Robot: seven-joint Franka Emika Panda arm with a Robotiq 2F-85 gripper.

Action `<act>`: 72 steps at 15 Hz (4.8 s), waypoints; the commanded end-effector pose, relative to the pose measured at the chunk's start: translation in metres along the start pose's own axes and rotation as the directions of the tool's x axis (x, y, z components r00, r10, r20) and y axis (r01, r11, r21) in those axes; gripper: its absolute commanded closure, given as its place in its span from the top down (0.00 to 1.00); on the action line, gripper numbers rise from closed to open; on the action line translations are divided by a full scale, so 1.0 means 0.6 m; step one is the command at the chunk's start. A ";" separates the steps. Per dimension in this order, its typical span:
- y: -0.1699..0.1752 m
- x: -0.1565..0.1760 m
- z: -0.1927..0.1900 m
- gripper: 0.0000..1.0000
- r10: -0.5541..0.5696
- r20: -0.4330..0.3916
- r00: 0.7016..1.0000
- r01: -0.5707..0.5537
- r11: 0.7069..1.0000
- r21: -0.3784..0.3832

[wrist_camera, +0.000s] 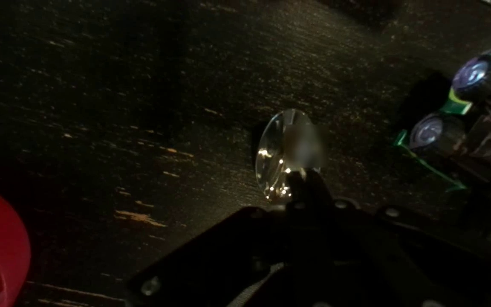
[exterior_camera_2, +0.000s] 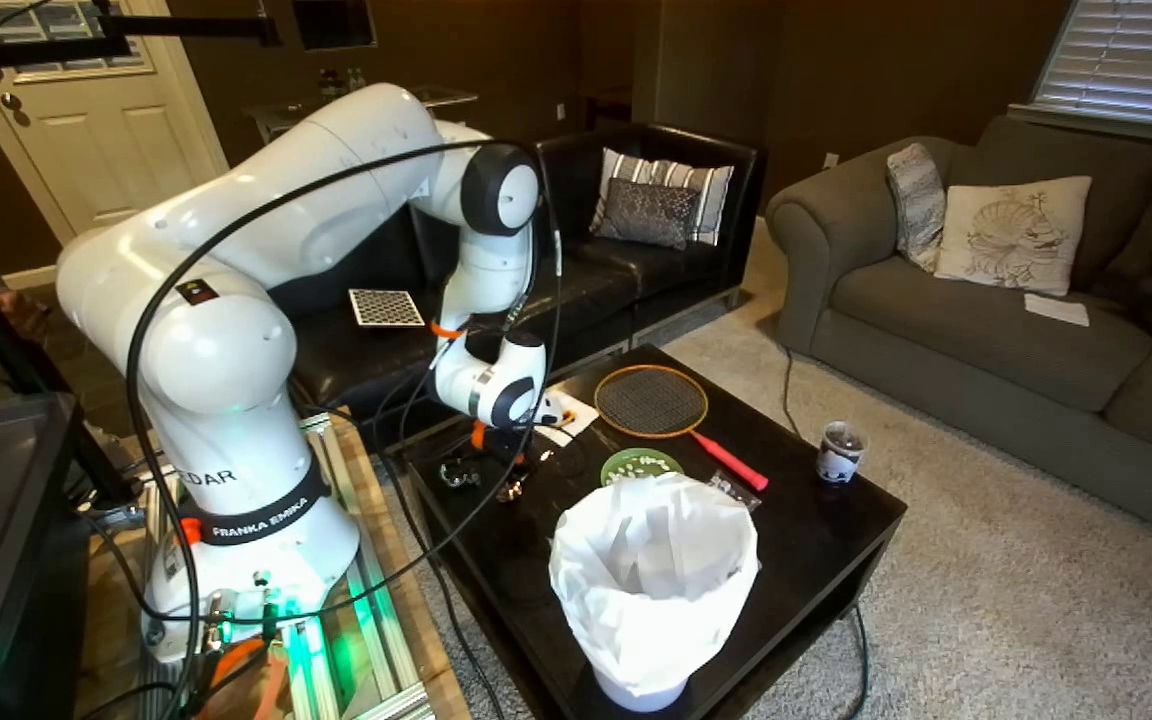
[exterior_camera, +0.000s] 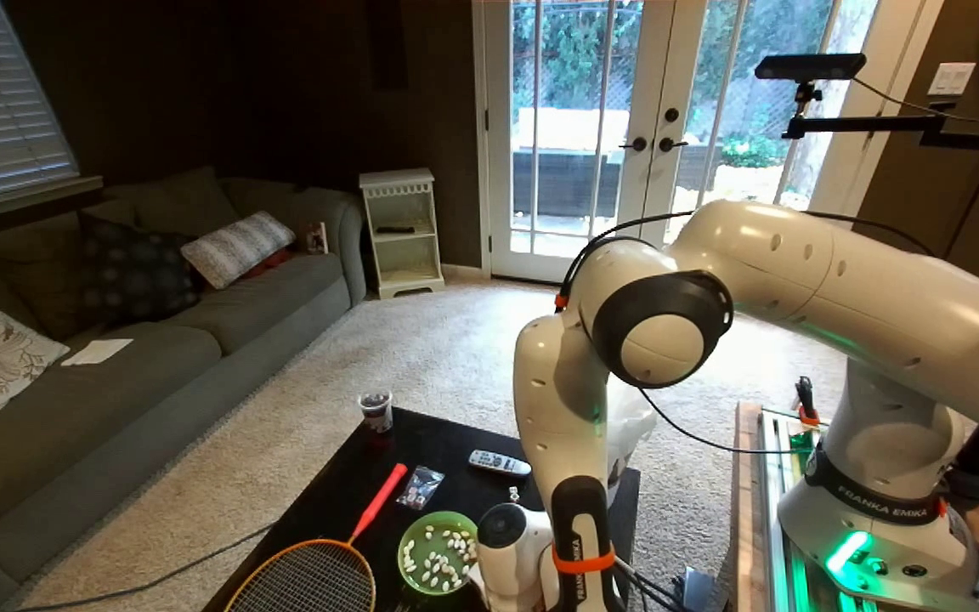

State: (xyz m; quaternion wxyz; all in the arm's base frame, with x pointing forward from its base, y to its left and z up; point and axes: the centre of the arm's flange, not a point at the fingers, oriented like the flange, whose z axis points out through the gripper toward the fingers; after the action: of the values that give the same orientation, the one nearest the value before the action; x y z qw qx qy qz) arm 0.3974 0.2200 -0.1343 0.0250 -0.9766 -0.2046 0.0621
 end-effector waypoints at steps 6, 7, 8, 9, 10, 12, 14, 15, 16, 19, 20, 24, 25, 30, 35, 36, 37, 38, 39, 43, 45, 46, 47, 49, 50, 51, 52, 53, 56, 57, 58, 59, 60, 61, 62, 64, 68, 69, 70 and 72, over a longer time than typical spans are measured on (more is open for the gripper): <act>0.004 -0.008 0.023 0.01 0.012 -0.010 1.000 -0.011 0.998 0.055; 0.004 -0.007 0.023 0.01 0.014 -0.013 1.000 -0.013 0.998 0.056; 0.003 -0.005 0.025 0.01 0.015 -0.015 1.000 -0.014 0.998 0.058; 0.002 -0.003 0.026 0.01 0.014 -0.015 1.000 -0.013 0.998 0.059; 0.002 -0.002 0.029 0.01 0.014 -0.015 1.000 -0.013 0.998 0.060; 0.004 -0.002 0.031 0.01 0.017 -0.012 1.000 -0.017 0.998 0.058; 0.005 -0.003 0.034 0.04 0.019 -0.009 1.000 -0.019 0.998 0.057; 0.006 -0.002 0.036 0.04 0.020 -0.009 1.000 -0.020 0.998 0.057; 0.006 -0.002 0.037 0.05 0.022 -0.009 1.000 -0.021 0.998 0.056; 0.007 -0.001 0.040 0.20 0.023 -0.009 1.000 -0.023 0.998 0.056; 0.007 -0.001 0.041 0.23 0.024 -0.008 1.000 -0.023 0.998 0.054; 0.006 -0.002 0.037 0.52 0.024 -0.006 1.000 -0.024 0.999 0.046; 0.007 -0.002 0.036 0.54 0.024 -0.007 1.000 -0.024 0.999 0.045; 0.008 -0.002 0.036 0.45 0.026 -0.009 1.000 -0.025 0.999 0.039; 0.014 -0.001 0.042 0.06 0.035 -0.012 0.999 -0.035 0.999 0.028; 0.016 0.000 0.043 0.00 0.037 -0.012 0.999 -0.036 0.999 0.027; 0.017 0.000 0.044 0.00 0.040 -0.011 0.999 -0.040 0.999 0.024; 0.018 0.000 0.045 0.00 0.041 -0.012 0.999 -0.040 0.999 0.024; 0.019 0.000 0.044 0.00 0.041 -0.011 0.999 -0.041 0.999 0.024; 0.017 0.001 0.041 0.10 0.040 -0.014 0.999 -0.040 0.999 0.030; 0.016 0.001 0.040 0.31 0.039 -0.013 0.999 -0.038 0.999 0.032; 0.016 0.001 0.040 0.40 0.039 -0.012 0.999 -0.038 0.999 0.031; 0.016 0.000 0.039 0.46 0.039 -0.012 0.999 -0.039 0.999 0.030; 0.016 0.000 0.039 0.32 0.040 -0.012 0.999 -0.040 0.999 0.028; 0.016 0.000 0.040 0.14 0.040 -0.010 0.999 -0.039 0.999 0.027; 0.016 0.001 0.040 0.13 0.038 -0.011 0.999 -0.038 0.999 0.028; 0.016 0.001 0.039 0.10 0.038 -0.010 0.999 -0.038 0.999 0.027; 0.015 0.001 0.039 0.27 0.038 -0.010 0.999 -0.037 0.999 0.026; 0.015 0.001 0.038 0.07 0.038 -0.012 0.999 -0.038 0.999 0.026; 0.014 0.001 0.038 0.05 0.035 -0.011 0.999 -0.035 0.999 0.029; 0.014 0.001 0.038 0.08 0.033 -0.012 0.999 -0.033 0.999 0.031; 0.014 0.001 0.038 0.34 0.033 -0.012 0.999 -0.032 0.999 0.033; 0.014 0.001 0.037 0.33 0.033 -0.013 0.999 -0.033 0.999 0.032; 0.013 0.001 0.037 0.04 0.036 -0.017 0.999 -0.035 0.999 0.031; 0.013 0.002 0.036 0.06 0.036 -0.020 0.999 -0.035 0.999 0.031; 0.013 0.003 0.035 0.00 0.036 -0.025 0.999 -0.035 0.999 0.034; 0.011 0.005 0.033 0.00 0.035 -0.042 0.998 -0.033 0.998 0.047; 0.010 0.005 0.033 0.00 0.035 -0.045 0.998 -0.032 0.998 0.050; 0.009 0.005 0.032 0.00 0.033 -0.046 0.998 -0.031 0.998 0.053; 0.007 0.004 0.030 0.27 0.030 -0.046 0.998 -0.027 0.998 0.059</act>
State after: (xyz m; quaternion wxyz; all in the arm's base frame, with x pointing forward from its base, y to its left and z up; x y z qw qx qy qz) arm 0.4001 0.2149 -0.1527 0.0465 -0.9797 -0.1881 0.0524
